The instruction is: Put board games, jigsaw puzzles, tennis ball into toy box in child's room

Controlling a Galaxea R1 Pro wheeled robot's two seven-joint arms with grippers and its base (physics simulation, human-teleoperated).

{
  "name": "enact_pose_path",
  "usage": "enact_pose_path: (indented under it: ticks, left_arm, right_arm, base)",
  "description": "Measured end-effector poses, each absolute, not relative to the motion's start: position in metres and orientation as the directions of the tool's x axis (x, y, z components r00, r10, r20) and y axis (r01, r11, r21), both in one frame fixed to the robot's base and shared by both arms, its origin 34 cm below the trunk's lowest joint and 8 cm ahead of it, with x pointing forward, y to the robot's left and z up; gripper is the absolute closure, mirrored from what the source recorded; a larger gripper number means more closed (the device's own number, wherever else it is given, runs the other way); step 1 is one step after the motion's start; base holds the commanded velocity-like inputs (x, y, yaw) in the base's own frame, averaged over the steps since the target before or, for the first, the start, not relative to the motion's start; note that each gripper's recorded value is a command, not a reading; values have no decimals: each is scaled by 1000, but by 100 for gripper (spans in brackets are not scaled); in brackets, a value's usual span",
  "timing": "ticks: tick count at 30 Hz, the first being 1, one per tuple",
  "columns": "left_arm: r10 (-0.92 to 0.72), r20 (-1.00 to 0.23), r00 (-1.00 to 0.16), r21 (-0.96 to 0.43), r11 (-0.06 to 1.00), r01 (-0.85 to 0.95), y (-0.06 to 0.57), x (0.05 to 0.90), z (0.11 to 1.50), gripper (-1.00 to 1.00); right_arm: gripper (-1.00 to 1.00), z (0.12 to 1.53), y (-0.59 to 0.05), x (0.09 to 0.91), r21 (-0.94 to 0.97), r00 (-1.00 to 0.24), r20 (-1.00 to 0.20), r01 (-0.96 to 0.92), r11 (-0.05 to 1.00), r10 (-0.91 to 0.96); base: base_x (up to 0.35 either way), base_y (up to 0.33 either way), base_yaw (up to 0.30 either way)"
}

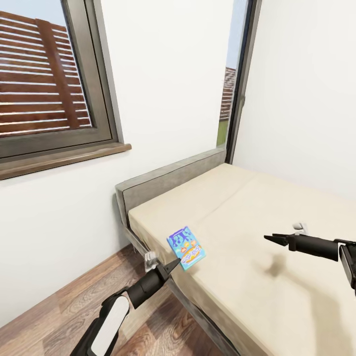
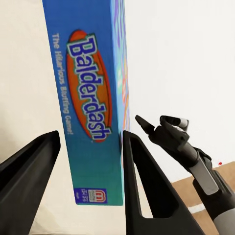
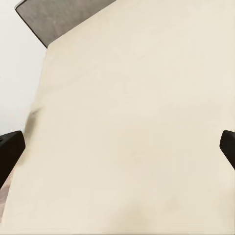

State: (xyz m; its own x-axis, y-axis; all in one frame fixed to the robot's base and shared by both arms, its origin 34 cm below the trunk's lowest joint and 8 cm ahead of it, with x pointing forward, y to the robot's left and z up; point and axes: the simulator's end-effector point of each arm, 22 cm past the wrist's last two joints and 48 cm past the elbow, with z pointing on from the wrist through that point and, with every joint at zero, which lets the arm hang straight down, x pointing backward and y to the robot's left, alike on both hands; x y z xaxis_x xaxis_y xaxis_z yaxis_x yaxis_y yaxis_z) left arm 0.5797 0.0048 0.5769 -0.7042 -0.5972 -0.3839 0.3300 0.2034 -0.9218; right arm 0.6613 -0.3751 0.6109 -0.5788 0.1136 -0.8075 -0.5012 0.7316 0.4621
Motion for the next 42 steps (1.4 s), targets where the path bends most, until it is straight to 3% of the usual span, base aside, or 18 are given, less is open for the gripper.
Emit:
enact_pose_path:
  ticks: [11,42]
  left_arm:
    - [-629,-398,-668,-917,270,292,56,575,555,100]
    - [-630,-396,-668,-918,269,291,56,575,555,100]
  right_arm:
    - [-100,619,-347,666,491,-581,-802,-513,704,136]
    - [-100,621,-347,666,486,-577,-806,-516,705,133]
  base:
    - [0,0,0]
    - [0,0,0]
